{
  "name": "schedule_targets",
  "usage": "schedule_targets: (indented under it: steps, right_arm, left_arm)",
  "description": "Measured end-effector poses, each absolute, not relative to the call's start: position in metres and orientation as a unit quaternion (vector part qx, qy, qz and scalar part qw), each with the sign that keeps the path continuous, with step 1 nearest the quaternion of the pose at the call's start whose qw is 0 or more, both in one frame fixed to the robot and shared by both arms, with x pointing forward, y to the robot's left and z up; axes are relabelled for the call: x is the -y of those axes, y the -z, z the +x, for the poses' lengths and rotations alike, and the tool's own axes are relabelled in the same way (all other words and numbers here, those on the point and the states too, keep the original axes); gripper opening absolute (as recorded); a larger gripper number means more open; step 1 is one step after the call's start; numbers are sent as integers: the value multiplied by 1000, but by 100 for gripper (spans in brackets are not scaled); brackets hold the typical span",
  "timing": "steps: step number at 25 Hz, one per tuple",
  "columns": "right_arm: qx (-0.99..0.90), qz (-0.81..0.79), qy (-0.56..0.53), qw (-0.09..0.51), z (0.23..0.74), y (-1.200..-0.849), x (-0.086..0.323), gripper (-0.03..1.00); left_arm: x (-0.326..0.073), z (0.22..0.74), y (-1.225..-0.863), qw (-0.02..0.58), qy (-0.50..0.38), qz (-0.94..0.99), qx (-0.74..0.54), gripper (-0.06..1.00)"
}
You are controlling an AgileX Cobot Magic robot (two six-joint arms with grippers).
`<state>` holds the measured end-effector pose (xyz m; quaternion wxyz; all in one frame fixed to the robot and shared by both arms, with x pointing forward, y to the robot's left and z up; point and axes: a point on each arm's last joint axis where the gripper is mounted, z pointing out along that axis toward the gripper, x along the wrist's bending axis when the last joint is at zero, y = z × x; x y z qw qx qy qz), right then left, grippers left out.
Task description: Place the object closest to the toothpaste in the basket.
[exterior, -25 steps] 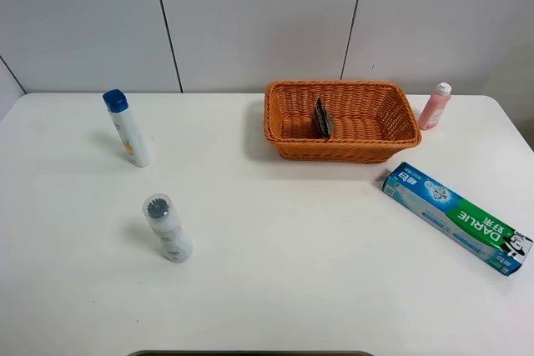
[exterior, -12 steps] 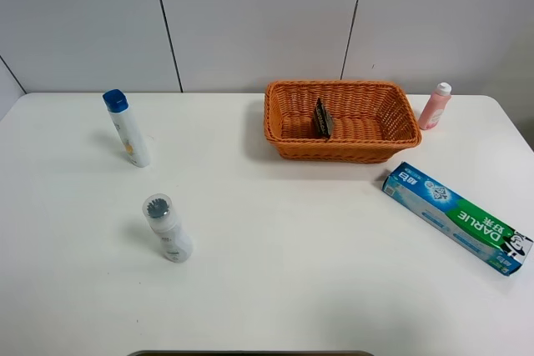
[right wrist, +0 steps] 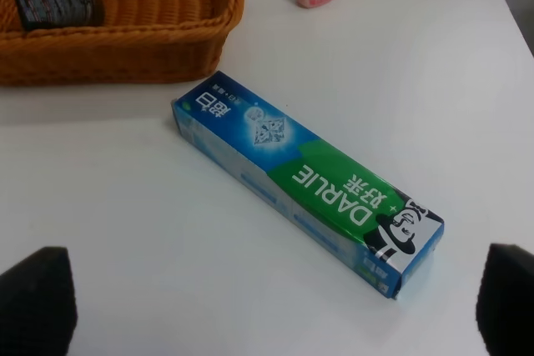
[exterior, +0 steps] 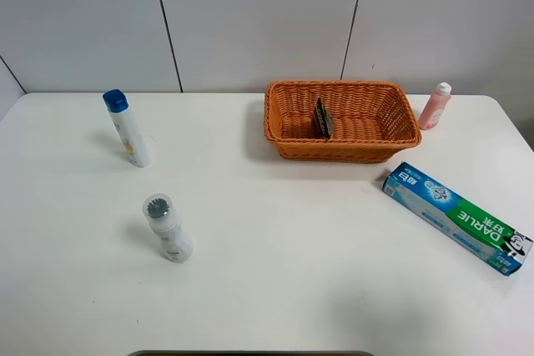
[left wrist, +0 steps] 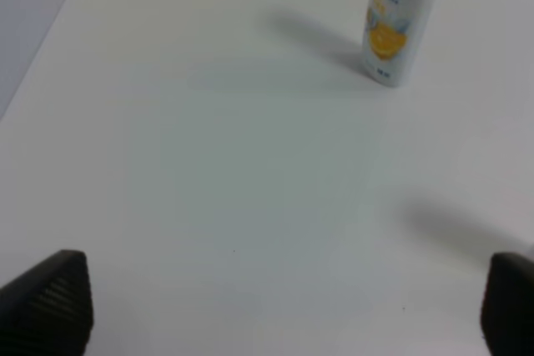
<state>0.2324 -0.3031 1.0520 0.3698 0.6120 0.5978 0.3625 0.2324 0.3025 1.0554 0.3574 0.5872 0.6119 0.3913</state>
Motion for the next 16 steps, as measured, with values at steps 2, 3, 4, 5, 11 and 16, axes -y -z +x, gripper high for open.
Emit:
schedule_targets:
  steps: [2,3,4,5,11,16]
  right_arm:
    - [-600,609,-362,372,232,-1052,303,99]
    - [-600,609,-362,372,232,-1052,303,99]
    - [-601,608,-361,372,232,-1052,303,99]
    - [-601,608,-361,372,232,-1052,303,99]
    - [-601,608,-362,372,232,-1052,303,99]
    - [-601,608,-362,372,232,-1052,303,99]
  left_arm:
    - [-302,232,-1055,357,-391,587,-612,94]
    - [-302,232,-1055,357,-391,587,-612,94]
    - [-302,232,-1055,357,-391,587,-612,94]
    - [-302,232,-1055,357,-391,587,-612,94]
    - [-302,232,-1055,357,-391,587,-612,94]
    - [-302,232,-1055,357,-391,587,-612,94]
